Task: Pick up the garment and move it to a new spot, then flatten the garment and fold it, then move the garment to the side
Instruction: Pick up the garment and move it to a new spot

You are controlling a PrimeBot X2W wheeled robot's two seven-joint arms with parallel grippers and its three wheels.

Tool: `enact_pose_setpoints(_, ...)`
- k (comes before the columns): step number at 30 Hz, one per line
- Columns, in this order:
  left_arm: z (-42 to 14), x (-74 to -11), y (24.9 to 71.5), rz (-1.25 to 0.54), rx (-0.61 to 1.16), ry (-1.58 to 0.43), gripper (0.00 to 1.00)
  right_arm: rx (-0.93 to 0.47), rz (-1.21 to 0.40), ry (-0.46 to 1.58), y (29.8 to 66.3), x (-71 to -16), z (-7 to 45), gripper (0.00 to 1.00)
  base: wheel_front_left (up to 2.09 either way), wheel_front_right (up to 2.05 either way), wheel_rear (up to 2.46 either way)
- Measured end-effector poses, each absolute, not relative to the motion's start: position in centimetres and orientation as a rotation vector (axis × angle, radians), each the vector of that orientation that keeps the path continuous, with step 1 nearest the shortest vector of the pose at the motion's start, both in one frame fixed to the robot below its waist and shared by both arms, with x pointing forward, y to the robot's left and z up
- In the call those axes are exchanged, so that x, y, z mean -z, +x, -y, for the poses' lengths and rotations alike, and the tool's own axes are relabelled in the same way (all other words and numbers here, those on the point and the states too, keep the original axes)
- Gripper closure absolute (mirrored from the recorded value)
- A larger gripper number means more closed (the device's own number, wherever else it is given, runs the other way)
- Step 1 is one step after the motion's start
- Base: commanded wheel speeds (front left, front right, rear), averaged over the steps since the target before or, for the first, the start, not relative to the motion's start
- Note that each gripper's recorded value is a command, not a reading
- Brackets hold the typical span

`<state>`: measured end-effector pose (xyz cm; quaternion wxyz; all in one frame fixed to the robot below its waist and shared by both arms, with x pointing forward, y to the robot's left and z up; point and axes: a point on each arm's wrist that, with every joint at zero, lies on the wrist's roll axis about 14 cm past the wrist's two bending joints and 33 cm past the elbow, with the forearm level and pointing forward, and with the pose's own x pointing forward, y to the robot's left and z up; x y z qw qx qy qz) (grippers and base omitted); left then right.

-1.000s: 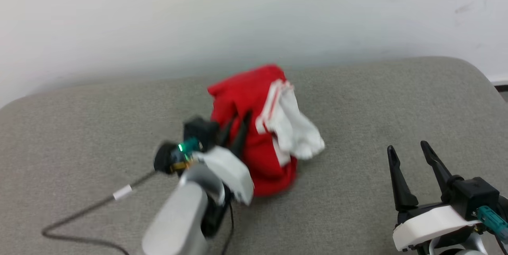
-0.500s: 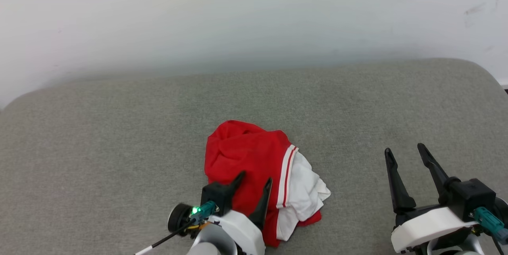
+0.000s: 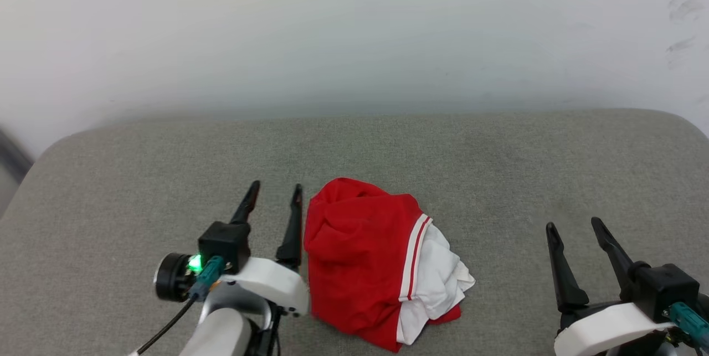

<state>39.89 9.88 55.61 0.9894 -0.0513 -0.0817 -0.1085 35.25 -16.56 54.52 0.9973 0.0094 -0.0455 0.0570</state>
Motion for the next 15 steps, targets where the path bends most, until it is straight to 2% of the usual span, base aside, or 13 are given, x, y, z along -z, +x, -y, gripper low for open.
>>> enact_pose_setpoints(6,-13.8,-54.5,38.8,0.14,0.116,-0.07,0.0,-0.09,0.072,0.03,34.6,-53.9,17.4,0.0,0.0,0.0,0.0)
enact_pose_setpoints(15,-14.2,-53.5,37.6,0.101,0.105,-0.069,0.0,-0.083,0.06,0.038,34.1,-53.5,17.6,0.0,0.0,0.0,0.0)
